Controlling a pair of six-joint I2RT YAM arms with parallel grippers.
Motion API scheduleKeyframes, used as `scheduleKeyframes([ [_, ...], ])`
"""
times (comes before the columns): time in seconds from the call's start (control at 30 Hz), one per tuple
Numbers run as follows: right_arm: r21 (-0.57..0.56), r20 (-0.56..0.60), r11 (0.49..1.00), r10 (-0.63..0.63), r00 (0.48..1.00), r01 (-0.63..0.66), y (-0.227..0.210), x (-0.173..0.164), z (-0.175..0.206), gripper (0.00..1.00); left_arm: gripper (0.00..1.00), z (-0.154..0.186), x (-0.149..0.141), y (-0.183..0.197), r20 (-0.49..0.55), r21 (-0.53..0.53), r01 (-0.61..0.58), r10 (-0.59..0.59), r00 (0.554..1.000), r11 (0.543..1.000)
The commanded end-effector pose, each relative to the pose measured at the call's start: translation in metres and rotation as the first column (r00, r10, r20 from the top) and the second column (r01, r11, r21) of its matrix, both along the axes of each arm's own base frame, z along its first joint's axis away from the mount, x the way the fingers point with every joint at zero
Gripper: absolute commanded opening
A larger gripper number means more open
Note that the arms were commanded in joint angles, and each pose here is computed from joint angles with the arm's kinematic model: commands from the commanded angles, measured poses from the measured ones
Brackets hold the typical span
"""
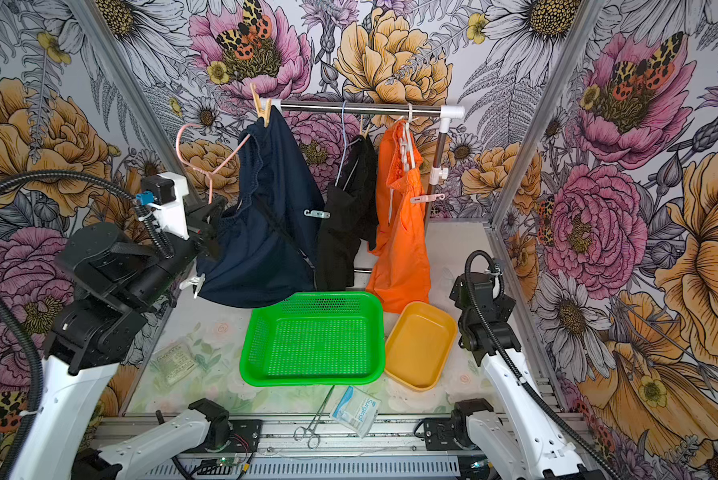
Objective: Remove the clothespins securing shorts to the hanger
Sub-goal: Pick up the hanger from the clothesline, then adjust the shorts in the basket.
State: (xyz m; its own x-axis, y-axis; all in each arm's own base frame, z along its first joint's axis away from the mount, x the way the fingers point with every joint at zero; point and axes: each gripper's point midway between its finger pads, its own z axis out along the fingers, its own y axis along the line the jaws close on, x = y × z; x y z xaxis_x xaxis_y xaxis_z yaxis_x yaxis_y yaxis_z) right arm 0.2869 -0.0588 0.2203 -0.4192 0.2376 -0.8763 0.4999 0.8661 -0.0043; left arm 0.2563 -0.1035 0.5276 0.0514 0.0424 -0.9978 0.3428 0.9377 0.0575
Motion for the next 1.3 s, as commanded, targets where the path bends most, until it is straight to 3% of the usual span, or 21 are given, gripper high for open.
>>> scheduleKeyframes([
  [0.0,0.005,0.062,0.999,0.046,0.997,-0.047,0.008,0.003,0.024,1.0,0.0,0.047,-0.038,0.024,0.115,-0.104,-0.021,0.033,0.993,0.994],
  [0.33,0.034,0.082,0.992,0.121,0.989,-0.124,0.02,0.005,0.037,1.0,0.0,0.077,-0.108,0.043,0.211,-0.113,0.054,-0.029,0.977,0.992],
  [0.7,0.052,0.102,0.981,0.179,0.979,-0.185,0.031,0.003,0.046,1.0,0.0,0.092,-0.151,0.035,0.26,-0.088,0.196,-0.168,0.951,0.977],
  [0.87,0.057,0.094,0.98,0.184,0.978,-0.19,0.032,0.002,0.041,1.0,0.0,0.091,-0.147,0.013,0.239,-0.057,0.298,-0.277,0.931,0.953],
  [1.27,0.04,0.096,0.986,0.157,0.983,-0.162,0.026,-0.004,0.038,1.0,0.0,0.107,-0.109,-0.049,0.152,-0.048,0.536,-0.524,0.838,0.843],
])
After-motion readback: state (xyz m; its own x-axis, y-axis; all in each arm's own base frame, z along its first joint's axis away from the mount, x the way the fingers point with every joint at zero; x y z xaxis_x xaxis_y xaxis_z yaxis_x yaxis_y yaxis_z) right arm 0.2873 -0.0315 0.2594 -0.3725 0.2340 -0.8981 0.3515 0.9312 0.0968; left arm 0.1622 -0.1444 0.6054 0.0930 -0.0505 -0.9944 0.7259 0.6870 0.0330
